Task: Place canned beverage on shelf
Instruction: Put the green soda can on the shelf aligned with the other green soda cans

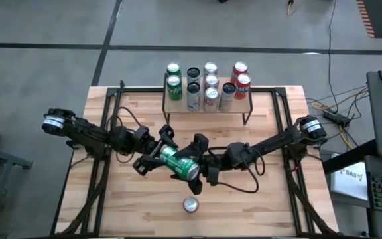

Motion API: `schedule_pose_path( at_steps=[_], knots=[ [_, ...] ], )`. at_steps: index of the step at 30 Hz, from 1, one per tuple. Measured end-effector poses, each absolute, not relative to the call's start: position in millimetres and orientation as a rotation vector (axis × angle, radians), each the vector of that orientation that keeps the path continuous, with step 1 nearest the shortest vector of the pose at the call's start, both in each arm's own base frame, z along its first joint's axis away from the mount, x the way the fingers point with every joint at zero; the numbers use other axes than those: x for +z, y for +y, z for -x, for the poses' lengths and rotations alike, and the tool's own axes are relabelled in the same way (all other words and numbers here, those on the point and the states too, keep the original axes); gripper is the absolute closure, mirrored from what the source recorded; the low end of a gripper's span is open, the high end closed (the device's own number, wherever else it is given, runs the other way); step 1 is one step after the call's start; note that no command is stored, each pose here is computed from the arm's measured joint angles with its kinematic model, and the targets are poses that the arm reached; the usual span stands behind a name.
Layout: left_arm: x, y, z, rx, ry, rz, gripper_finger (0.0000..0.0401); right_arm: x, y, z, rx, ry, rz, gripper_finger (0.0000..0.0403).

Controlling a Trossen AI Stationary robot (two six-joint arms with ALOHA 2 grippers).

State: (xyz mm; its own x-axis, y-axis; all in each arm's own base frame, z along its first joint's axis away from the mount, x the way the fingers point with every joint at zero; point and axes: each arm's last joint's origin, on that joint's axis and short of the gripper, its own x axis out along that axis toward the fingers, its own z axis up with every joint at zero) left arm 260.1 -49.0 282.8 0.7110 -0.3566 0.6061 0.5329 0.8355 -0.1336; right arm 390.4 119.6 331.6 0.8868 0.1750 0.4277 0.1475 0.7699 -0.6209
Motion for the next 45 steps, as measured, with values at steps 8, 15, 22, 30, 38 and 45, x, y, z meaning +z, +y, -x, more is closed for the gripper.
schedule_pose_path(
  at_steps=[8,15,22,30,38,45],
  knots=[
    [284.8,-48.5,-258.7,-0.506,-0.617,0.326,0.0053,329.2,119.4,-391.2,0.015,-0.461,0.671,0.0116],
    [280.4,-41.5,-247.9,-0.489,-0.611,0.264,0.0015,351.6,117.5,-382.3,-0.069,-0.320,0.566,0.0116],
    [277.1,-24.3,-230.5,-0.405,-0.533,0.177,0.0025,374.1,106.4,-379.2,-0.169,0.039,0.383,0.0116],
    [260.1,-19.0,-235.3,-0.222,-0.189,0.026,0.0029,368.1,84.4,-376.5,-0.210,0.348,0.268,0.0116],
    [240.0,-17.7,-248.7,-0.109,-0.065,-0.041,0.0029,351.7,65.3,-378.5,-0.285,0.432,0.163,0.0116],
    [231.0,-14.8,-258.6,0.010,-0.088,-0.084,0.0029,352.9,65.6,-380.4,-0.279,0.402,0.120,0.0116]
  ],
)
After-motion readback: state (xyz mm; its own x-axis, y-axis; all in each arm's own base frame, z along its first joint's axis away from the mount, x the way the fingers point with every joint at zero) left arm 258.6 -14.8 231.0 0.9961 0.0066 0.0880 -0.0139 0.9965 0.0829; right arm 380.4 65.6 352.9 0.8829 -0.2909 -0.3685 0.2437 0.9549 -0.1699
